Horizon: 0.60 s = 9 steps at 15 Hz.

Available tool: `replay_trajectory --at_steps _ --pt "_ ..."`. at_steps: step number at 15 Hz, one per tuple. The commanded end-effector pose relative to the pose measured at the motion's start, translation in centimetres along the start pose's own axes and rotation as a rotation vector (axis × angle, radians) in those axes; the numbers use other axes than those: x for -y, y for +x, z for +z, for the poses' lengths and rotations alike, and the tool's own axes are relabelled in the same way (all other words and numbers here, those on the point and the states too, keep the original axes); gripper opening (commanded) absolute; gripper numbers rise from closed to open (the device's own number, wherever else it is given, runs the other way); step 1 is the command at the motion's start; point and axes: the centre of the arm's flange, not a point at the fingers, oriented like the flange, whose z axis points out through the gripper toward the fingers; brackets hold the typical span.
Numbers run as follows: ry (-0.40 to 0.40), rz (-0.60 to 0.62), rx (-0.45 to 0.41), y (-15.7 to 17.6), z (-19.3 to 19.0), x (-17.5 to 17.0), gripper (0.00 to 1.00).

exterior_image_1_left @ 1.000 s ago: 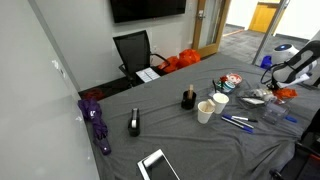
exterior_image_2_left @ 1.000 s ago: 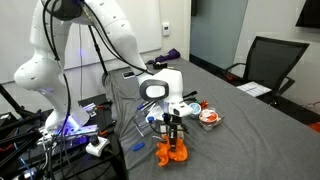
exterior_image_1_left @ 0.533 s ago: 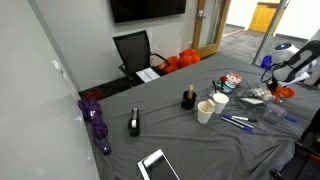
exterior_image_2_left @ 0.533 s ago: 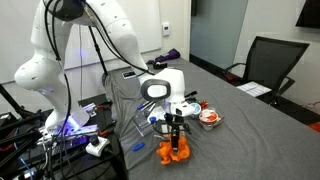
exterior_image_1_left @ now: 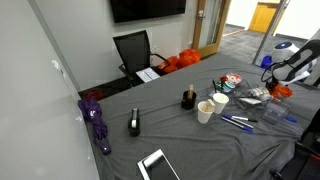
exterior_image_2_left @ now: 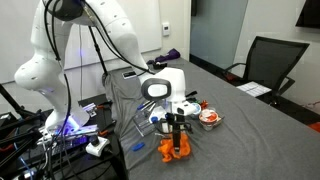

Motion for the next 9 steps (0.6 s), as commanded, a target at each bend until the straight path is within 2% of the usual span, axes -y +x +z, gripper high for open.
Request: replay_trajectory --at_steps 1,9 --pt "0.019 -0.052 -0.018 0.3 -0.8 -1.3 1.00" --pt "0.063 -0.091 -0.002 0.5 -2.1 -2.4 1.00"
